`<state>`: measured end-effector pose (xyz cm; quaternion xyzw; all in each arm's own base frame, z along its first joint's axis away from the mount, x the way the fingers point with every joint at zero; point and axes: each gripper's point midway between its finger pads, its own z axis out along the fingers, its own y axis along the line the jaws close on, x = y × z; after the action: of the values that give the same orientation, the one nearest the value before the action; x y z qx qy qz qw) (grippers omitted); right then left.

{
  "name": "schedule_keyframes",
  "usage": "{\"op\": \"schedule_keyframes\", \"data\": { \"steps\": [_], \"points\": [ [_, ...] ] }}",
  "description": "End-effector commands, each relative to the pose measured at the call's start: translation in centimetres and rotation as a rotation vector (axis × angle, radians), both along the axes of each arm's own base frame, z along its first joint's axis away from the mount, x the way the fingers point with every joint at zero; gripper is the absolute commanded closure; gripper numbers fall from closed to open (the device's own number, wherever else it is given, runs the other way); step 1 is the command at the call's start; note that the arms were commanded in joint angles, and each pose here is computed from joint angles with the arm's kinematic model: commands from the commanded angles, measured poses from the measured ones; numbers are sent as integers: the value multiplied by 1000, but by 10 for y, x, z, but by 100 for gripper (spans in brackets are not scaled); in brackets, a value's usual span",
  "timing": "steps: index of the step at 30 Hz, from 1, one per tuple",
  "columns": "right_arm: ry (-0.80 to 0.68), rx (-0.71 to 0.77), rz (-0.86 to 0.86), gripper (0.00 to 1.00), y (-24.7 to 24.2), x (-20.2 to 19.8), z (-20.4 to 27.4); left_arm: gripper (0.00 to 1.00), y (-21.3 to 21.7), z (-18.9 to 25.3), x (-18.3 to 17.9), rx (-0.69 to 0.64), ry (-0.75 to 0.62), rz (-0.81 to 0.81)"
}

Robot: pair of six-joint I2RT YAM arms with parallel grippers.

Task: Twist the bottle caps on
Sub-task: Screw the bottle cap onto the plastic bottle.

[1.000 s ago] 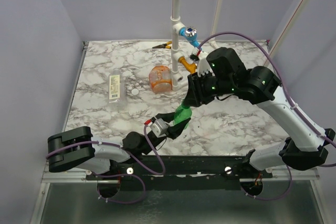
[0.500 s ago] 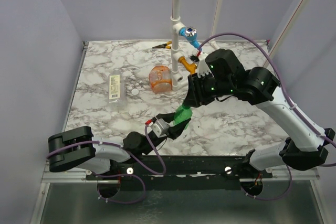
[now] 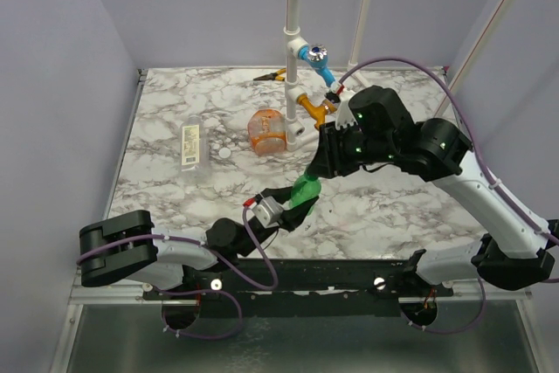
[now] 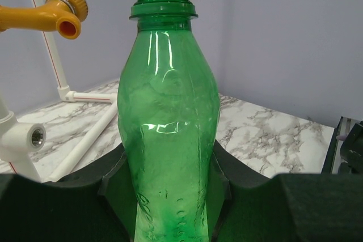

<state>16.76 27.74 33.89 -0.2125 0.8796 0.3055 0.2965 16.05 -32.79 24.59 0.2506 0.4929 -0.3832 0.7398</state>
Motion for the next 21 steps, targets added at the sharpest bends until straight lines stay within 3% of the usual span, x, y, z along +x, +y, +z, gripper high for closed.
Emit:
{"op": "schedule_keyframes", "data": {
  "steps": [1, 21],
  "points": [
    [17, -4, -49, 66, -3, 0, -6, 100, 0, 35, -1, -93, -39, -6],
    [-29, 20, -151, 59, -15, 10, 5, 100, -2, 32, 4, -85, -37, 16]
  ]
}}
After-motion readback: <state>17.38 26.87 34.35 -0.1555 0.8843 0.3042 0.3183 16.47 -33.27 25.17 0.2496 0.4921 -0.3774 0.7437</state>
